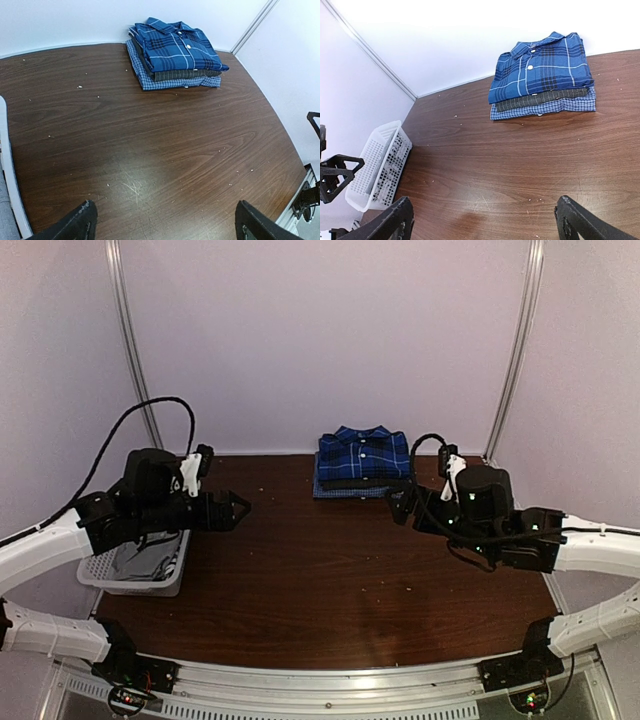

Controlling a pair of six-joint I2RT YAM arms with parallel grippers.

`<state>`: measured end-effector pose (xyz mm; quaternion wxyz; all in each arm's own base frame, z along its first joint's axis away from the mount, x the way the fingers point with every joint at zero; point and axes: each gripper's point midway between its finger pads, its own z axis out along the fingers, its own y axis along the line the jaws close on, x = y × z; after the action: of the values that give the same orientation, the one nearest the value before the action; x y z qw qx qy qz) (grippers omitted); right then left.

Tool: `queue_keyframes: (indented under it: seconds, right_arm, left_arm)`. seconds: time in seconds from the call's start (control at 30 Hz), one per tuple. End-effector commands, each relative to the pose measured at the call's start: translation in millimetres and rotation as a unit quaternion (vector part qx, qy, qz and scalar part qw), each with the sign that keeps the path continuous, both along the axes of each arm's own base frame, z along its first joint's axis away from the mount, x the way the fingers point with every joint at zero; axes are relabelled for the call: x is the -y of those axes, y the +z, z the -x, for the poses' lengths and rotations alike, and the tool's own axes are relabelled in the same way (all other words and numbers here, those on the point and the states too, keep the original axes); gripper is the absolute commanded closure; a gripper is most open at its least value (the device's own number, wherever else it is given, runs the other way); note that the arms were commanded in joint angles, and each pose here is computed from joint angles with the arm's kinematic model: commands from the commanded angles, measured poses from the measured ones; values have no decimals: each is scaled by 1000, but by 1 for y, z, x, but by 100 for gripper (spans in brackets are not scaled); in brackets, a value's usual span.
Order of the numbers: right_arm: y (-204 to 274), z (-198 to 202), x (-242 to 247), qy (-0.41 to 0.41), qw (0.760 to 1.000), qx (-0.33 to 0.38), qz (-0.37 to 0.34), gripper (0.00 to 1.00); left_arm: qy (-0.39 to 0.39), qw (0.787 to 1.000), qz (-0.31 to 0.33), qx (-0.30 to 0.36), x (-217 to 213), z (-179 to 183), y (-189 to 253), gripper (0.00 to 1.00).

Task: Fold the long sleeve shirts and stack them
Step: Reset both arms

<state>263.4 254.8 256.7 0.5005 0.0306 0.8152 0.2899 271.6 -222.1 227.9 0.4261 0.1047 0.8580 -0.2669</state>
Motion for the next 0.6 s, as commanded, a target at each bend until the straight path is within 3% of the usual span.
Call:
queue_keyframes:
  seconds: [0.0,0.57]
  right_arm:
    - [-5,-2,14,-34,999,5,5,0]
    - [-8,-4,16,-40,999,4,15,0]
  left_arm:
    - [20,999,5,32,-8,-6,11,2]
    - [30,999,5,33,-10,-9,13,2]
